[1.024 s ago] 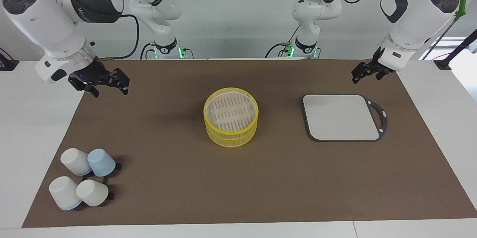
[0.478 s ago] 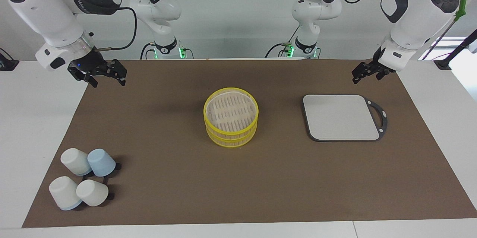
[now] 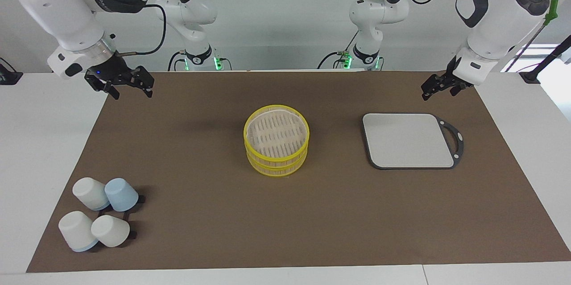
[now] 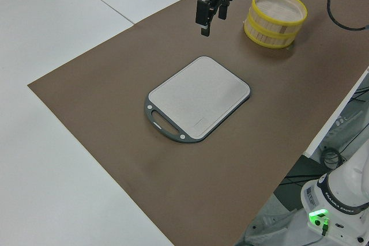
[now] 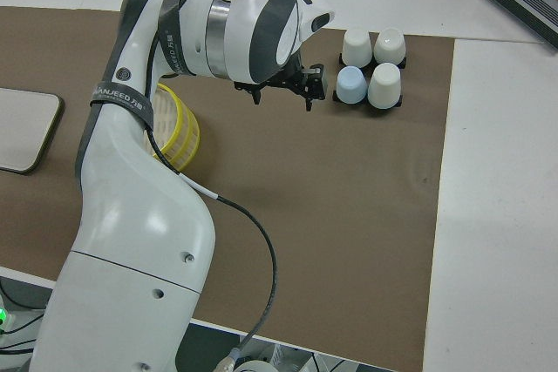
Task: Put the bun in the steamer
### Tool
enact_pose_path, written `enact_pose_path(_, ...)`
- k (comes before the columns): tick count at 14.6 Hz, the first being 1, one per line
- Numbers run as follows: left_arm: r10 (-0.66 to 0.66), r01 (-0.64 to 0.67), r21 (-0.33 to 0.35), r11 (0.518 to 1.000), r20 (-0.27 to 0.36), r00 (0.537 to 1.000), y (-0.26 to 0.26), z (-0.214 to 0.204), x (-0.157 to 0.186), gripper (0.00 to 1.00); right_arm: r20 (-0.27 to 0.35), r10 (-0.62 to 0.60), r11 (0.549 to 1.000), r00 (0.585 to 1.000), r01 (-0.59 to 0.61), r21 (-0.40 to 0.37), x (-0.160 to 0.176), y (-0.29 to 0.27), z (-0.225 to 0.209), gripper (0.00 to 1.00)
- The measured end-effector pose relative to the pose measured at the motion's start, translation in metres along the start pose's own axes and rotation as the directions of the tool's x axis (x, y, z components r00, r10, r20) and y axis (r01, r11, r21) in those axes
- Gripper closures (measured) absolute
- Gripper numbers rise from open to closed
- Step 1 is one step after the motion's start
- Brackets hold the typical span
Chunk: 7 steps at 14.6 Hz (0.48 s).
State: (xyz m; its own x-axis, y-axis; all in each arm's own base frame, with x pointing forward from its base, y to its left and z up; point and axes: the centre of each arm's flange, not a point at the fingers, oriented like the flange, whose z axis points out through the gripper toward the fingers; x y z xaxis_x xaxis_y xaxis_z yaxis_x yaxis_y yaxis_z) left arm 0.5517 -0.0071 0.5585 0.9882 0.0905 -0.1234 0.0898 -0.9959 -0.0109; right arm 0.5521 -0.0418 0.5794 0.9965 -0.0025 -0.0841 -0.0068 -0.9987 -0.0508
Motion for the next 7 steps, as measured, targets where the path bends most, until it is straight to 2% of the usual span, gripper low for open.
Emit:
enact_pose_path(3,0.0,0.0,0.0,1.0,0.0,1.0,0.0,0.0,0.0,0.0,-0.002,-0.003,1.0,1.0,0.003,-0.007,0.0001,-0.0011,-0.0001,0.0)
enact_pose_path(7,0.0,0.0,0.0,1.0,-0.001,1.0,0.0,0.0,0.0001,0.0,-0.035,-0.047,0.996,0.998,0.044,-0.079,0.0045,0.001,-0.0031,0.0)
